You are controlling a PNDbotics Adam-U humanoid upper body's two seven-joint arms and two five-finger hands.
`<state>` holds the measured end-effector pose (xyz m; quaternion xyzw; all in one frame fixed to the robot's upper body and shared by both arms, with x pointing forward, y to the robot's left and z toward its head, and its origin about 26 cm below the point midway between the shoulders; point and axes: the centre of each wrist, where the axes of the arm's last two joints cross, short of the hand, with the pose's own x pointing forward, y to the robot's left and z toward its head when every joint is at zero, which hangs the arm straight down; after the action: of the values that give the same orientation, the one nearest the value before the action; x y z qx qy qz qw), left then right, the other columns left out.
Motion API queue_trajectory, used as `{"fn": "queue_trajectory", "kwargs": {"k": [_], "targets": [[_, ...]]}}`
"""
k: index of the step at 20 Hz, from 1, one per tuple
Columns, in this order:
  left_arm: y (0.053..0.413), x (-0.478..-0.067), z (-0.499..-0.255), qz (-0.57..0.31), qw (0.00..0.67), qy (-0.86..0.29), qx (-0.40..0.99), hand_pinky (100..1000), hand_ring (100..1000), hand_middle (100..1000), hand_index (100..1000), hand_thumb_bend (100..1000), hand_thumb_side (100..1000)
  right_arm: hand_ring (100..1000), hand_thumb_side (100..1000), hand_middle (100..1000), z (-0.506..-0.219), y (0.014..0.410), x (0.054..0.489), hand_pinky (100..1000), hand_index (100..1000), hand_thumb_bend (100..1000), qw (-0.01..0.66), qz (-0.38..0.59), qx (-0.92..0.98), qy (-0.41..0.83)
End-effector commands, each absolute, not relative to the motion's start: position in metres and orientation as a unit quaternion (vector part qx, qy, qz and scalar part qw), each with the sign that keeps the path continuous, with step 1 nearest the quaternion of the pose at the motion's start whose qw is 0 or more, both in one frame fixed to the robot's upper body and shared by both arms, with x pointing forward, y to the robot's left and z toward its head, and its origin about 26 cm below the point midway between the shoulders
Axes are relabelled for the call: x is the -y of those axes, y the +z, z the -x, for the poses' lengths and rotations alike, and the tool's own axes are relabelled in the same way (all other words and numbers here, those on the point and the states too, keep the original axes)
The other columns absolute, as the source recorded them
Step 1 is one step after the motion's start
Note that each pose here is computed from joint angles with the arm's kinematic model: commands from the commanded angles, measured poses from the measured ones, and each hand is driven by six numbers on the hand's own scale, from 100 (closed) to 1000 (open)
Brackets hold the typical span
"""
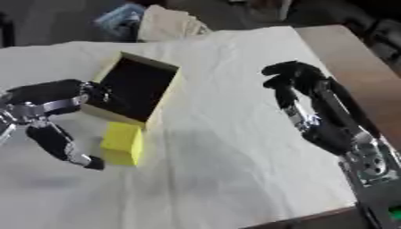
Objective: Pick up objects on the table and place them in the box.
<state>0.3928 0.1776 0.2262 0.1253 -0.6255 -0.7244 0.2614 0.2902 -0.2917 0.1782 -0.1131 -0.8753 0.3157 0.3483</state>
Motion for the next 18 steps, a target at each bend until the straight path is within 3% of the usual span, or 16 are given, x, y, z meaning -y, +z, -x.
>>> {"fn": "queue_trajectory", "kwargs": {"k": [1,4,5,10,18], "targets": [[0.233,-0.175,-0.396,-0.136,0.249,-0.73,0.622,881,797,752,885,642,252,717,825,754,-0.288,0.189,0.293,745,830,146,0.332,0.118,0.877,0.327],[0.231,-0.175,-0.397,-0.138,0.249,-0.731,0.62,881,797,752,885,642,252,717,825,754,-0.288,0.189,0.293,745,830,146,0.332,0.118,0.877,0.327],[0.23,-0.176,-0.399,-0.14,0.254,-0.73,0.619,880,798,754,882,620,205,717,825,754,-0.288,0.189,0.293,745,830,146,0.332,0.117,0.877,0.327],[0.22,-0.175,-0.407,-0.156,0.27,-0.728,0.611,874,794,751,876,591,167,717,827,754,-0.288,0.189,0.293,745,830,145,0.332,0.116,0.876,0.329],[0.217,-0.175,-0.41,-0.161,0.269,-0.728,0.61,874,794,751,876,591,167,717,827,754,-0.288,0.188,0.293,745,830,145,0.332,0.116,0.876,0.329]]}}
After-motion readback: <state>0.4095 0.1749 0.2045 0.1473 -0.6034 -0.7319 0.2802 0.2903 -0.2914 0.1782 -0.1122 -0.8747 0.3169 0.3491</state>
